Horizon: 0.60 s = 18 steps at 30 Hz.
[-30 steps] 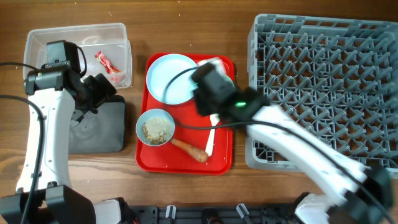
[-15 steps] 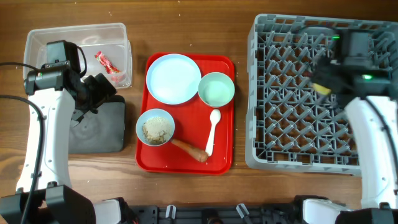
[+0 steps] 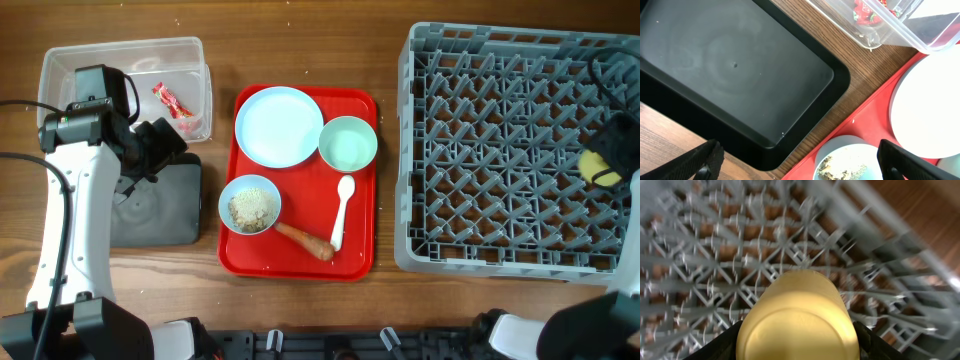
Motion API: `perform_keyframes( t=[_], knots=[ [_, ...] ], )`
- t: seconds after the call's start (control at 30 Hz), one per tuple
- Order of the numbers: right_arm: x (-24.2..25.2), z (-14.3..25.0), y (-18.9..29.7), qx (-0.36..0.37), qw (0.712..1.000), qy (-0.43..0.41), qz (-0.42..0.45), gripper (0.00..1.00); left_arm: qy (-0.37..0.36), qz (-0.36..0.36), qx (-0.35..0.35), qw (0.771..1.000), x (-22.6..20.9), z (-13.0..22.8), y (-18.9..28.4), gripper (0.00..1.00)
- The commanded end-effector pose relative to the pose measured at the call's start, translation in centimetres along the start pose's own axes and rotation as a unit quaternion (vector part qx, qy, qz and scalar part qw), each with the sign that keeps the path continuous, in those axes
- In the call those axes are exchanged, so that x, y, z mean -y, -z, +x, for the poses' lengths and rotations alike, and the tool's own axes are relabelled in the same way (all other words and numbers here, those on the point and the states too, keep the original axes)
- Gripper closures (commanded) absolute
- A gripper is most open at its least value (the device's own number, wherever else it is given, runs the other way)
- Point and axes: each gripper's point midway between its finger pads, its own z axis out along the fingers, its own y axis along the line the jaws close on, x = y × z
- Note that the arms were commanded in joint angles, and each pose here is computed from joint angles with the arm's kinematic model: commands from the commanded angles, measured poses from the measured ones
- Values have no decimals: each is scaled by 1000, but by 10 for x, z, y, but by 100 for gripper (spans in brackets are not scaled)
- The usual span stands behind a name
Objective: Sort waste into correct bins and load items into the dishwasher rack
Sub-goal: 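Place the yellow cup in the right side of the dish rack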
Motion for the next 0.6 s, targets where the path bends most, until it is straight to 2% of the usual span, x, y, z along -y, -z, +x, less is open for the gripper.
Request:
perform_keyframes(
  t=[0.0, 0.13, 0.3, 0.33, 0.37, 0.4, 0.57],
  knots=[
    [-13, 23, -25, -65, 997, 20, -26, 61, 7, -3, 7, 1000, -3, -1, 3, 0],
    [-10, 37, -47, -105, 994, 26, -7, 64, 7, -4, 6, 1000, -4, 0, 3, 0],
    [-8, 38, -49, -107, 994, 27, -1, 62, 7, -5, 5, 1000, -4, 0, 3, 0],
    [-8, 38, -48, -107, 994, 28, -1, 55, 7, -5, 5, 1000, -4, 0, 3, 0],
    [-8, 38, -48, -107, 994, 29, -1, 9, 6, -5, 4, 1000, -4, 1, 3, 0],
    [-8, 38, -48, -109, 994, 30, -1, 0, 6, -5, 4, 1000, -4, 1, 3, 0],
    [-11, 27, -31, -86, 996, 24, -17, 0, 6, -5, 4, 1000, -4, 1, 3, 0]
  ],
)
